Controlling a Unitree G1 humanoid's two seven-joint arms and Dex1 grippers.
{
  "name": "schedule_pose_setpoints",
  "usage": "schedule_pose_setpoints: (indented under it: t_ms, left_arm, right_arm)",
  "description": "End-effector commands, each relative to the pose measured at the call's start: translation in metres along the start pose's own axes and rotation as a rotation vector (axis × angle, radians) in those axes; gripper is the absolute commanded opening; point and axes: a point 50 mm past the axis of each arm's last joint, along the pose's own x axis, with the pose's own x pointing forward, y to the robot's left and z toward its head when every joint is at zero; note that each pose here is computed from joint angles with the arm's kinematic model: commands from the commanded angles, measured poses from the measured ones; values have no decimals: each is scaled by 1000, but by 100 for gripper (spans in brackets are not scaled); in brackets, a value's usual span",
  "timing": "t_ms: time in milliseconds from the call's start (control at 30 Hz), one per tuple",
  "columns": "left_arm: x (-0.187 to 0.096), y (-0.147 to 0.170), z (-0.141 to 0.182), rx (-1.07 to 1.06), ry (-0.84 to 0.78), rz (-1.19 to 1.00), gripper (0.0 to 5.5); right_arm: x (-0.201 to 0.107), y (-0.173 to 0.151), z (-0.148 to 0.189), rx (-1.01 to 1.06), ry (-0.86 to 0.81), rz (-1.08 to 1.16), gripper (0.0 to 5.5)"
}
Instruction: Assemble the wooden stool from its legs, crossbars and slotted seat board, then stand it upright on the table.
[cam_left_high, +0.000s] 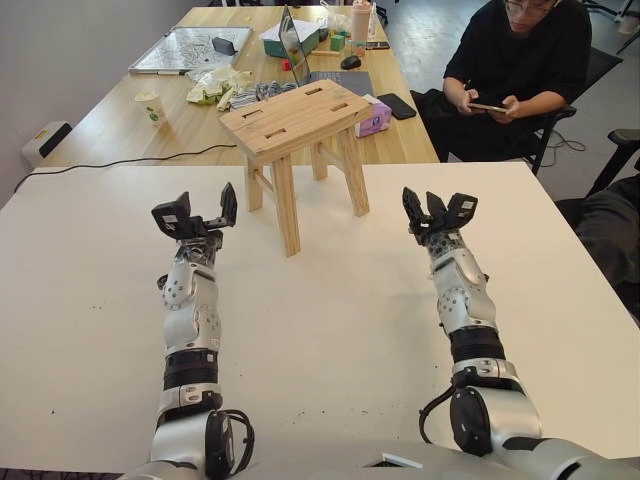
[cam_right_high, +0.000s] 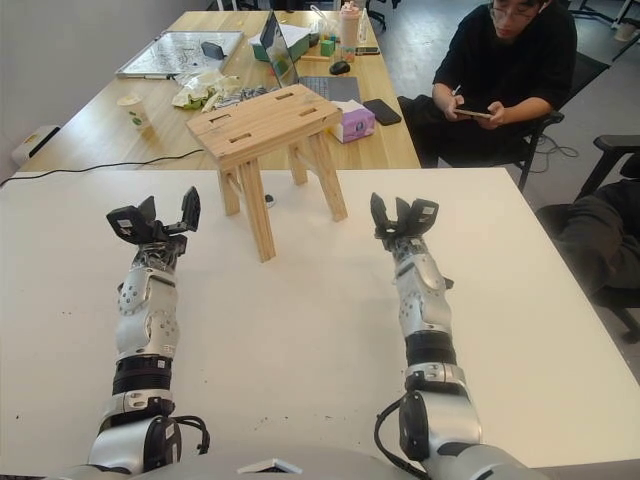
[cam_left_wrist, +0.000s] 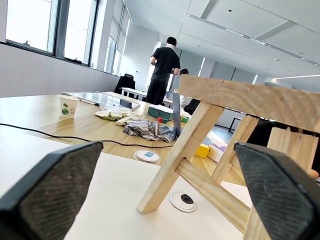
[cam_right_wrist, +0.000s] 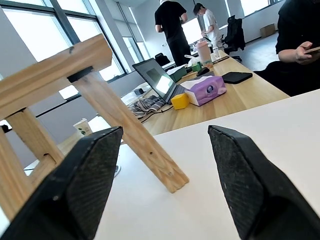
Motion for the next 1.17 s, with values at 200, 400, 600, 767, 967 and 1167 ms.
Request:
schedule_pose_setpoints:
  t_ms: [200,400,600,767,967,1167]
  left_arm:
    - [1,7,6,32,-23,29,484]
    - [4,10,-2,71,59,126,484]
    - [8,-3,-4,83,203,-23,484]
    - [9,-3,-3,89,195,-31,484]
    - [11,-3,-1,102,188,-37,484]
    - [12,-3,-2,108,190,-24,484]
  right_arm:
    - [-2,8,-2,8,-8,37,315]
    - [-7,8,-4,5,-13,29,315]
    - [-10,8,-7,1,-9,18,315]
    - [-10,6,-9,-9,-4,2,315]
    - [-11,7,-10,-7,-3,8,315]
    - [-11,9,-13,-2,5,8,315]
